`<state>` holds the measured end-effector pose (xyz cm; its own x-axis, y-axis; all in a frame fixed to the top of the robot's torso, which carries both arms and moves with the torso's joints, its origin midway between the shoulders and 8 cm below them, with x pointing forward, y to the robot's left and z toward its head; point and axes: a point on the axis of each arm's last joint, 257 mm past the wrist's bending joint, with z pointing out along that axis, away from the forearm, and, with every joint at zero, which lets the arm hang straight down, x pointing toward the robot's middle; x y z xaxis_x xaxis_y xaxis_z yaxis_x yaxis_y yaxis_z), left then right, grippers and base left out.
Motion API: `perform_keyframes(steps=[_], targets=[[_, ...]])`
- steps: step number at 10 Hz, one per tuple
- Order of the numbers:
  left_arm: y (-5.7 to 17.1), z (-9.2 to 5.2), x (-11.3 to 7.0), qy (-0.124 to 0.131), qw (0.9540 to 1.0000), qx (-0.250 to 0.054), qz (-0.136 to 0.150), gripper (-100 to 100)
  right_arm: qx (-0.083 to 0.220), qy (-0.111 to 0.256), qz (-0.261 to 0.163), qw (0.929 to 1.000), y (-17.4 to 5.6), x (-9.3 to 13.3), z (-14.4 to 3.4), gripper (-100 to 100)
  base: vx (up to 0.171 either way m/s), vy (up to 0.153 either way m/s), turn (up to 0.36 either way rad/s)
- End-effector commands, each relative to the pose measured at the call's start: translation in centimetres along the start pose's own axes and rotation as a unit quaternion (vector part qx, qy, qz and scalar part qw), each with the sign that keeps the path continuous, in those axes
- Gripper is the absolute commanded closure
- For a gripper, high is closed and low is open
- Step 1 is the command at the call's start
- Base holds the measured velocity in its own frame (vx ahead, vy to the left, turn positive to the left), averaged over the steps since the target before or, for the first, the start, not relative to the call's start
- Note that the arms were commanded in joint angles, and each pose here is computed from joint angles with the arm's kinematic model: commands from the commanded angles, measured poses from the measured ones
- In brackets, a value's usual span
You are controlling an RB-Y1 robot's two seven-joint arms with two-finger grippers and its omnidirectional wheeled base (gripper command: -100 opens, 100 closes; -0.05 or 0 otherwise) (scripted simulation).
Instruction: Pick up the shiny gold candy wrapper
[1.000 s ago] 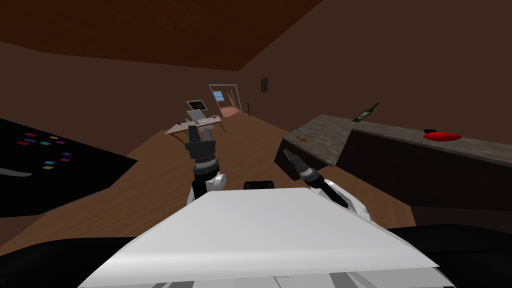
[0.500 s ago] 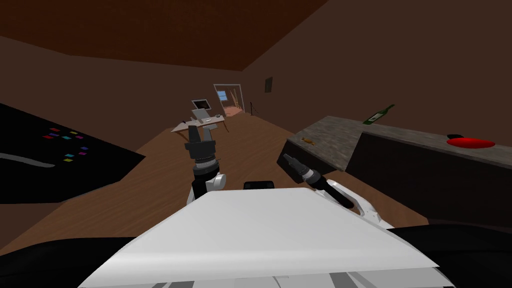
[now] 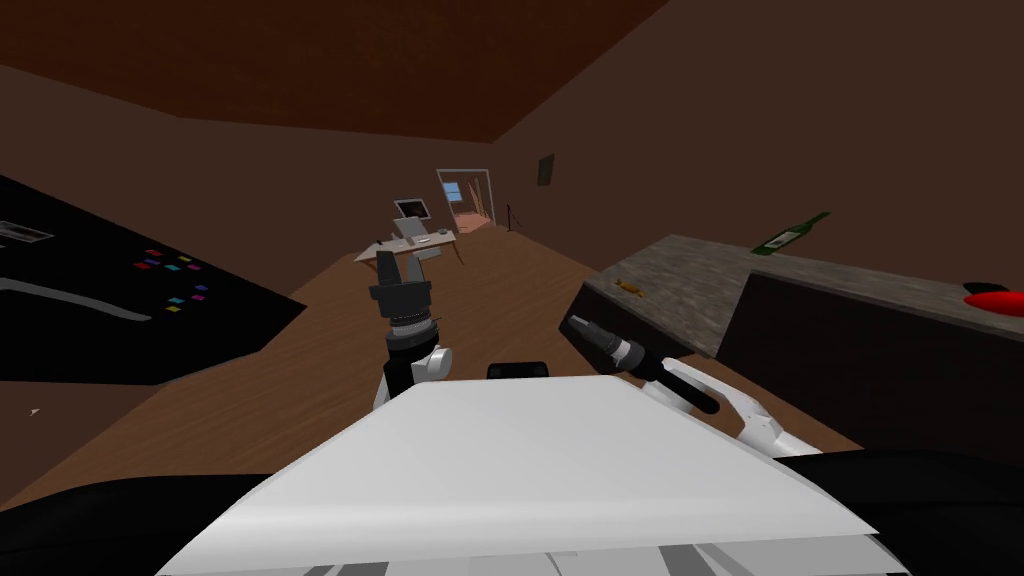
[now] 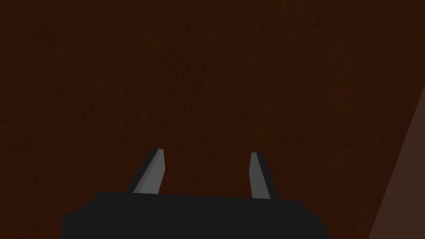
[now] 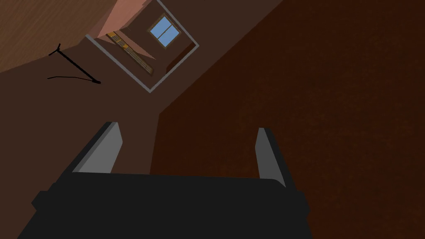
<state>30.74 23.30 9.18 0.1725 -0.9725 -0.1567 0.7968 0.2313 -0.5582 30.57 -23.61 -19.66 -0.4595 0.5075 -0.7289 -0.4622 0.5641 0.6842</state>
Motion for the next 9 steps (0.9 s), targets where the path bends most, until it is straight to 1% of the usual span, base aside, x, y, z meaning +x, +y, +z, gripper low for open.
perform_keyframes(steps=[1, 2, 4, 5, 6, 7, 8, 9], targets=[[0.0, 0.0, 0.0, 0.0, 1.0, 0.0, 0.0, 0, 0.004, 0.016, -0.008, 0.9998, -0.3, 0.2, -0.3, -100, 0.035, 0.006, -0.009], [0.0, 0.0, 0.0, 0.0, 1.0, 0.0, 0.0, 0, 0.026, 0.041, -0.016, 0.9987, -2.1, 1.1, -1.3, -100, 0.058, 0.012, 0.1], [0.0, 0.0, 0.0, 0.0, 1.0, 0.0, 0.0, 0, 0.027, 0.054, -0.024, 0.9979, -2.3, 1.1, -1.6, -100, 0.047, 0.004, 0.03], [0.0, 0.0, 0.0, 0.0, 1.0, 0.0, 0.0, 0, 0.051, 0.08, -0.034, 0.9949, -4.2, 1.7, -2.8, -100, 0.059, 0.001, 0.096], [0.0, 0.0, 0.0, 0.0, 1.0, 0.0, 0.0, 0, 0.052, 0.09, -0.041, 0.9938, -4.3, 1.7, -3.0, -100, 0.073, -0.003, 0.05], [0.0, 0.0, 0.0, 0.0, 1.0, 0.0, 0.0, 0, 0.075, 0.11, -0.049, 0.9898, -6.2, 2.1, -4.2, -100, 0.113, -0.029, 0.08], [0.0, 0.0, 0.0, 0.0, 1.0, 0.0, 0.0, 0, 0.077, 0.122, -0.058, 0.9878, -6.4, 2.0, -4.5, -100, 0.098, -0.026, 0.05], [0.0, 0.0, 0.0, 0.0, 1.0, 0.0, 0.0, 0, 0.078, 0.127, -0.06, 0.9871, -6.4, 1.9, -4.6, -100, 0.035, -0.001, -0.006]])
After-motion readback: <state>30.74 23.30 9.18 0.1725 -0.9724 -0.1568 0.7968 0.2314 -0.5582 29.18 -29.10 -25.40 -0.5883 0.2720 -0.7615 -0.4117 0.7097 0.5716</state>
